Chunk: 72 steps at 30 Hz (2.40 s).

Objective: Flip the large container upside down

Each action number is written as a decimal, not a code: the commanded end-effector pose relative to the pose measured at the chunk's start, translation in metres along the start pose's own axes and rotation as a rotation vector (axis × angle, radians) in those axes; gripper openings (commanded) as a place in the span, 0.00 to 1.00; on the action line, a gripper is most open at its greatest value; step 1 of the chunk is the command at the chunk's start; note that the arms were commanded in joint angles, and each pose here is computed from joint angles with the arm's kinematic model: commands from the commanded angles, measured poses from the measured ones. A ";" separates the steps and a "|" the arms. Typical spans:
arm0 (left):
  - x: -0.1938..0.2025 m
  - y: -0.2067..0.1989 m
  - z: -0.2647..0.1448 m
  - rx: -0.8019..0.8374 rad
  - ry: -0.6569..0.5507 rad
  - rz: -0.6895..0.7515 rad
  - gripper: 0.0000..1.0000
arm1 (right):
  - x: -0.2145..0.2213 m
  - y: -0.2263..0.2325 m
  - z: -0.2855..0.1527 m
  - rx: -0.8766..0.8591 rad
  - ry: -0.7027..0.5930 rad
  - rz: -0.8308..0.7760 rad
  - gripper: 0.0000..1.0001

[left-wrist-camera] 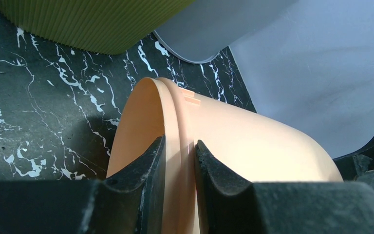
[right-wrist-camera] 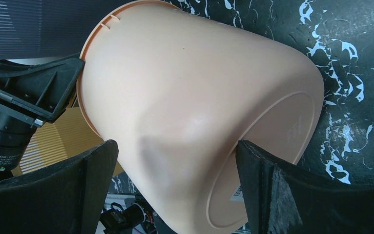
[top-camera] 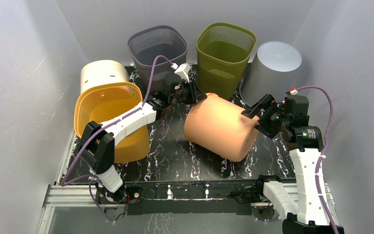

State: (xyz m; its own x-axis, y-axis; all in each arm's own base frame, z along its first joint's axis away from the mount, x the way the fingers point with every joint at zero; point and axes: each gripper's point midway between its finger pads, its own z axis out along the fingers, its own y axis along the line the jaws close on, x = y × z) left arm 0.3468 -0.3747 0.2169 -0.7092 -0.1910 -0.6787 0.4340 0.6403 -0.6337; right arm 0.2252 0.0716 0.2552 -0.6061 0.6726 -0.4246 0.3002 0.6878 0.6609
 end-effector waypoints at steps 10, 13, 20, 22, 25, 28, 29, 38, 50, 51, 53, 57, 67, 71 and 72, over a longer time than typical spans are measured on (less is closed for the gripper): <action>0.092 0.049 -0.007 -0.072 0.325 -0.086 0.00 | -0.006 0.024 0.020 -0.093 -0.024 -0.465 0.89; 0.095 0.052 -0.006 -0.074 0.328 -0.100 0.00 | 0.044 0.094 -0.013 -0.306 0.304 0.161 0.89; 0.092 0.047 0.000 -0.047 0.312 -0.148 0.00 | 0.043 0.105 -0.019 -0.321 0.299 0.160 0.89; 0.088 0.046 0.001 -0.051 0.289 -0.165 0.00 | 0.043 0.105 -0.019 -0.319 0.295 0.162 0.89; 0.078 0.045 0.000 -0.050 0.252 -0.200 0.00 | 0.038 0.106 -0.022 -0.325 0.263 0.148 0.89; 0.069 0.045 -0.002 -0.052 0.226 -0.215 0.00 | 0.031 0.110 -0.025 -0.336 0.224 0.111 0.89; 0.066 0.045 -0.005 -0.053 0.219 -0.215 0.00 | -0.023 0.181 -0.051 -0.670 -0.025 -0.034 0.94; 0.053 0.056 -0.032 -0.053 0.182 -0.233 0.00 | -0.048 0.180 -0.048 -0.652 -0.193 -0.126 0.98; 0.068 0.063 -0.034 -0.047 0.203 -0.266 0.00 | -0.046 0.173 -0.043 -0.600 -0.188 -0.180 0.98; 0.069 0.063 -0.034 -0.047 0.201 -0.268 0.00 | -0.046 0.172 -0.043 -0.596 -0.185 -0.185 0.98; 0.069 0.063 -0.035 -0.046 0.199 -0.270 0.00 | -0.044 0.168 -0.041 -0.572 -0.182 -0.215 0.98; 0.064 0.060 -0.039 -0.050 0.190 -0.248 0.00 | -0.046 0.154 -0.037 -0.472 -0.182 -0.302 0.98; 0.010 0.027 -0.056 -0.051 0.156 -0.091 0.34 | -0.029 0.094 -0.016 -0.209 -0.062 -0.462 0.98; -0.017 0.005 -0.065 -0.024 0.133 -0.018 0.53 | -0.012 0.089 -0.016 -0.241 -0.002 -0.489 0.97; -0.024 -0.002 -0.068 -0.010 0.127 -0.001 0.57 | -0.008 0.088 -0.018 -0.256 0.010 -0.494 0.97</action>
State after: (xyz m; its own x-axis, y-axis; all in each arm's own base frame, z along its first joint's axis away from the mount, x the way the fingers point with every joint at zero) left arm 0.3325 -0.3270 0.2030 -0.8371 -0.1356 -0.5300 0.3176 0.6684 -0.6726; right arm 0.2585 0.1189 0.3261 -0.6366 0.3553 -0.6845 -0.1229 0.8295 0.5448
